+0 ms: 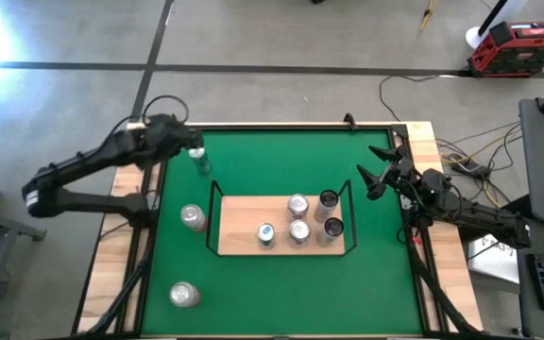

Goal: Place canned beverage on shelf
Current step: Put the blue soda can on the shelf and align with the other blue soda can

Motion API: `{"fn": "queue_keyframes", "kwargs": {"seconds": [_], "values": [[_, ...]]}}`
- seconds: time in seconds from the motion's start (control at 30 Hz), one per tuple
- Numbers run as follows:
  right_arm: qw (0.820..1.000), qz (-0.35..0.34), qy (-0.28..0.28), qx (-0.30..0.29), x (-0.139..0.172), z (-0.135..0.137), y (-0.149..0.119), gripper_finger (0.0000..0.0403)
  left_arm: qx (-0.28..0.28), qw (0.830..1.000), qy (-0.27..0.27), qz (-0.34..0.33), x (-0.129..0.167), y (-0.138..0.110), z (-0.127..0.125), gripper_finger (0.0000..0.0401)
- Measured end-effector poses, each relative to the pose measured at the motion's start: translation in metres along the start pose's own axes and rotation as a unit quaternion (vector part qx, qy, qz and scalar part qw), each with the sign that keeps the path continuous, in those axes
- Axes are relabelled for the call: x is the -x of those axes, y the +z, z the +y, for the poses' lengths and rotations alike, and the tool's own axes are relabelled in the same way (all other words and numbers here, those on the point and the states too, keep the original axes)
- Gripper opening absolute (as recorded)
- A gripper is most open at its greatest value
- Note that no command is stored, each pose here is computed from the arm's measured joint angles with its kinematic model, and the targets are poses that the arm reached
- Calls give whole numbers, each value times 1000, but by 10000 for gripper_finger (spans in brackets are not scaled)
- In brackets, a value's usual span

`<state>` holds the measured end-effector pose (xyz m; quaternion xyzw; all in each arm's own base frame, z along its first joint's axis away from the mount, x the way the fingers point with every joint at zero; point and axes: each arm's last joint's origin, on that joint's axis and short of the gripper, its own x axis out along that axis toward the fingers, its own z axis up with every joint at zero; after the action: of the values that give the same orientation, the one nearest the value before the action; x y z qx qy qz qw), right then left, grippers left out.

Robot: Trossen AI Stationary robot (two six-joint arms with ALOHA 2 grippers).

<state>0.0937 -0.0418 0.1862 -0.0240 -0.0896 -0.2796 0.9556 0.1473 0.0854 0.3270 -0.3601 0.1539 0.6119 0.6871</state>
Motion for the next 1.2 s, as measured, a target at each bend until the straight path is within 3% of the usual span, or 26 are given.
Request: {"fn": "queue_keyframes", "kwargs": {"seconds": [0.1, 0.23, 0.47, 0.77, 1.03, 1.2], "values": [[1000, 0, 0, 1, 0, 0, 0, 368, 39, 995, 57, 66, -12, 11, -10, 137], [1000, 0, 0, 0, 0, 0, 0, 368, 91, 974, 110, 175, -36, 28, -15, 137], [1000, 1, 0, 1, 0, 0, 0, 368, 137, 932, 118, 314, -80, 54, -12, 137], [1000, 3, 0, 1, 0, 0, -1, 368, 148, 914, 149, 347, -105, 59, -16, 152], [1000, 4, 0, 1, 0, 0, -1, 368, 140, 916, 149, 346, -105, 61, -18, 239], [1000, 4, 0, 1, 0, 0, -1, 368, 147, 909, 178, 347, -109, 55, -13, 303]]}}
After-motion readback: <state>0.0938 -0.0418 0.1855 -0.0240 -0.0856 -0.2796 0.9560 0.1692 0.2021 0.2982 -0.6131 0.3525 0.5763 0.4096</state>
